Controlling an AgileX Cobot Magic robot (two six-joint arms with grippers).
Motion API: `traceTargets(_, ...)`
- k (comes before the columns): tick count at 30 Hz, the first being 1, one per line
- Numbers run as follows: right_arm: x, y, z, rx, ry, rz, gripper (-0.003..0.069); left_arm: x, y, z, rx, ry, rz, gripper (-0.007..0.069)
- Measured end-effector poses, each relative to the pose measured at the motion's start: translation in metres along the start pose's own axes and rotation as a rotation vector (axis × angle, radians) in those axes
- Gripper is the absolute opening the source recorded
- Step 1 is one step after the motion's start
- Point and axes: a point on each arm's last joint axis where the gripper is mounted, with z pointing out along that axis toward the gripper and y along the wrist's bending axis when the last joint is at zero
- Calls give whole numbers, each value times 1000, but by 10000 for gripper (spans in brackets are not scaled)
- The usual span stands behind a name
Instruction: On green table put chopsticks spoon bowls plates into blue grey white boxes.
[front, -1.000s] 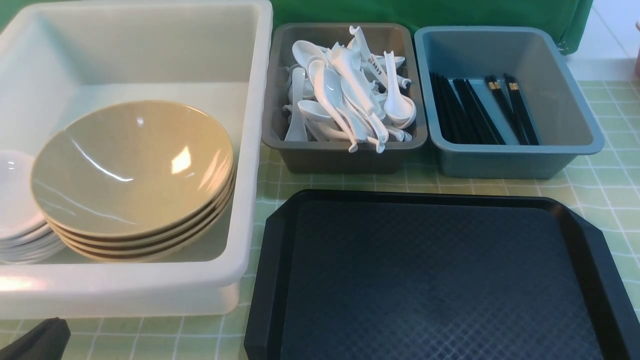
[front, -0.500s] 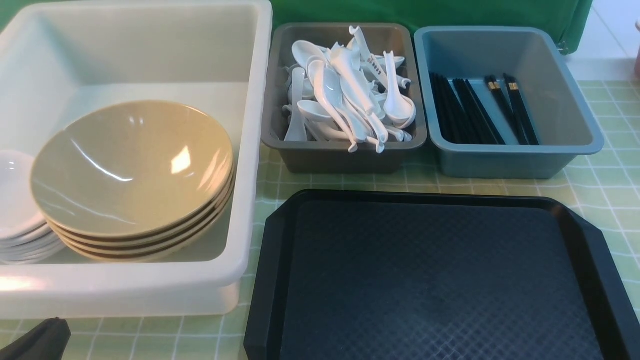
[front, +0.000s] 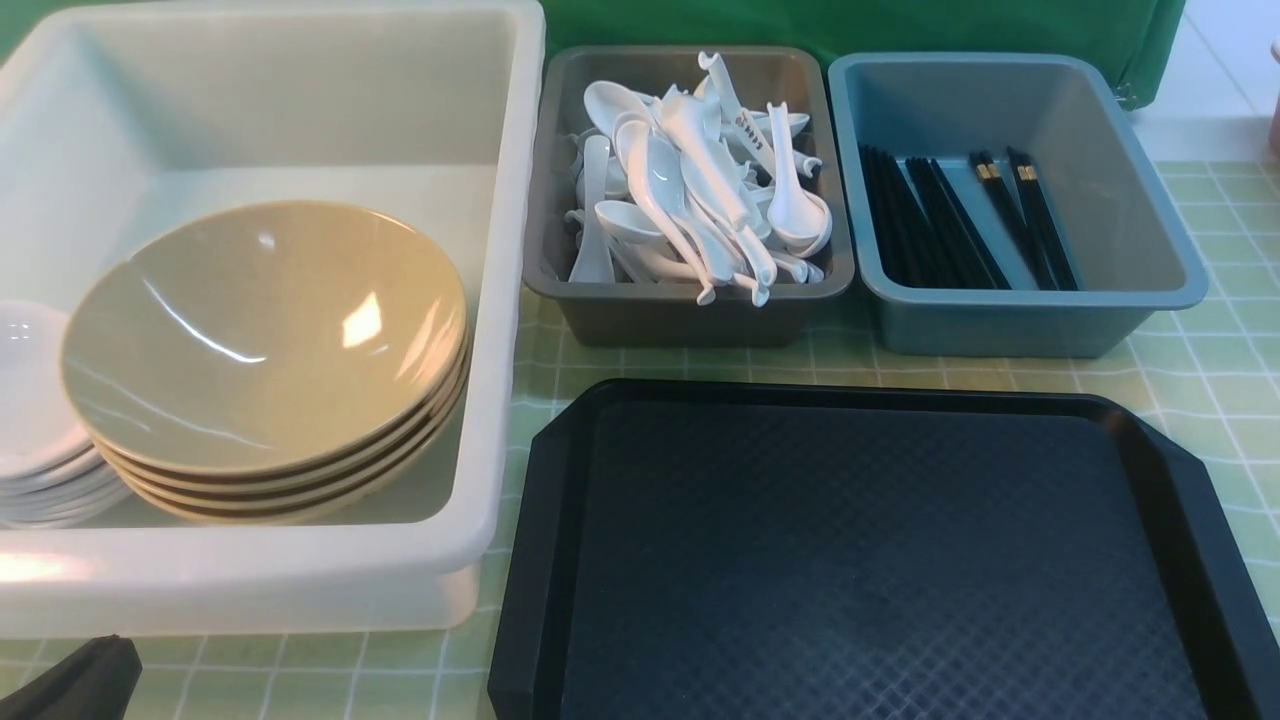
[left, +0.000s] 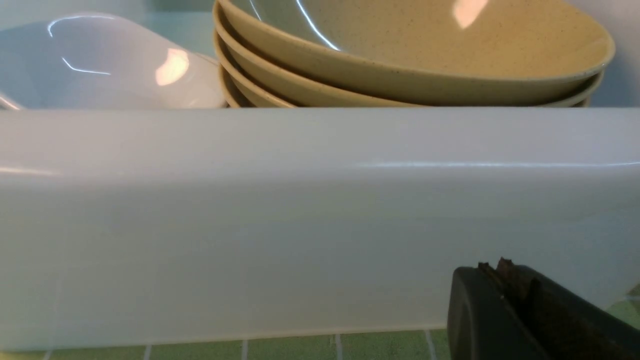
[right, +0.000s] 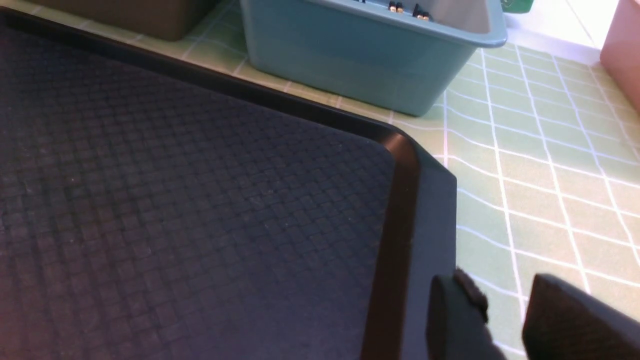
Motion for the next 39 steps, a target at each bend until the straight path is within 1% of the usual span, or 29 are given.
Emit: traceTargets(39, 0, 0, 0, 0, 0, 0, 235, 0, 0, 0, 0, 0, 0, -1)
